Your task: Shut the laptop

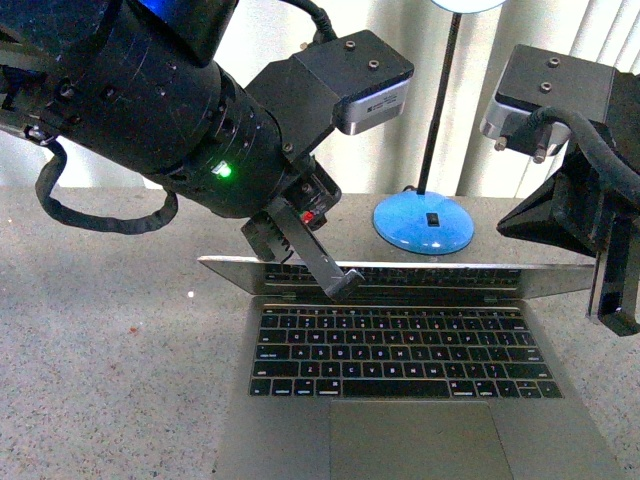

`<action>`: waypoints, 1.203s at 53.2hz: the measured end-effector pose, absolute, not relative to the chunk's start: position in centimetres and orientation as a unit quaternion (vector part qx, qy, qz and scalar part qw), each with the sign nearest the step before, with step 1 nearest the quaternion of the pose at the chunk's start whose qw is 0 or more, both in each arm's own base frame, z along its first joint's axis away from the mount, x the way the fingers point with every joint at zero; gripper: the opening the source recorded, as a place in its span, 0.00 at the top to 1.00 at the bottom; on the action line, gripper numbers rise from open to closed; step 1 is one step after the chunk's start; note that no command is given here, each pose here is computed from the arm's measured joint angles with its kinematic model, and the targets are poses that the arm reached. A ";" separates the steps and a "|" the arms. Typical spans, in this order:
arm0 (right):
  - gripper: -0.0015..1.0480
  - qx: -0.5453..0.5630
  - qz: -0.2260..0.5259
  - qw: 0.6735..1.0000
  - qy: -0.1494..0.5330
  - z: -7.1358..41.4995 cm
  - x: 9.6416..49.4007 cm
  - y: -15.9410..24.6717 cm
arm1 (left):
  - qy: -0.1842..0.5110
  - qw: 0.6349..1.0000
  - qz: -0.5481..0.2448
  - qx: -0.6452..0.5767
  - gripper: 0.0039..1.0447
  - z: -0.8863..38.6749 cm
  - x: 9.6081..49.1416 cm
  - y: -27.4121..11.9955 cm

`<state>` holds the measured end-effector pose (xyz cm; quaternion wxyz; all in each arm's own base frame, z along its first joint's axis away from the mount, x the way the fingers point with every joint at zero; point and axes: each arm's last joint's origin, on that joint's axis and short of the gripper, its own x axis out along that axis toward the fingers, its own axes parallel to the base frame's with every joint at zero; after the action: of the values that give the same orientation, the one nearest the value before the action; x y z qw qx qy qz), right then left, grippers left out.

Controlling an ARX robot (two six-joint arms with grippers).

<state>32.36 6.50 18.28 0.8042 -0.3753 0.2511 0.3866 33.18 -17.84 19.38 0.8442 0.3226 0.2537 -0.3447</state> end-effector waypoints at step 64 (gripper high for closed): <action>0.97 -0.379 0.424 0.772 0.283 14.8 31.1 7.0 | 0.291 0.830 -0.375 0.292 0.97 15.4 31.2 -17.9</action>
<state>31.15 7.00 14.82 0.7720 -0.3792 0.2832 0.4243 31.19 -17.88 15.37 0.8302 0.2918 0.2910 -0.3753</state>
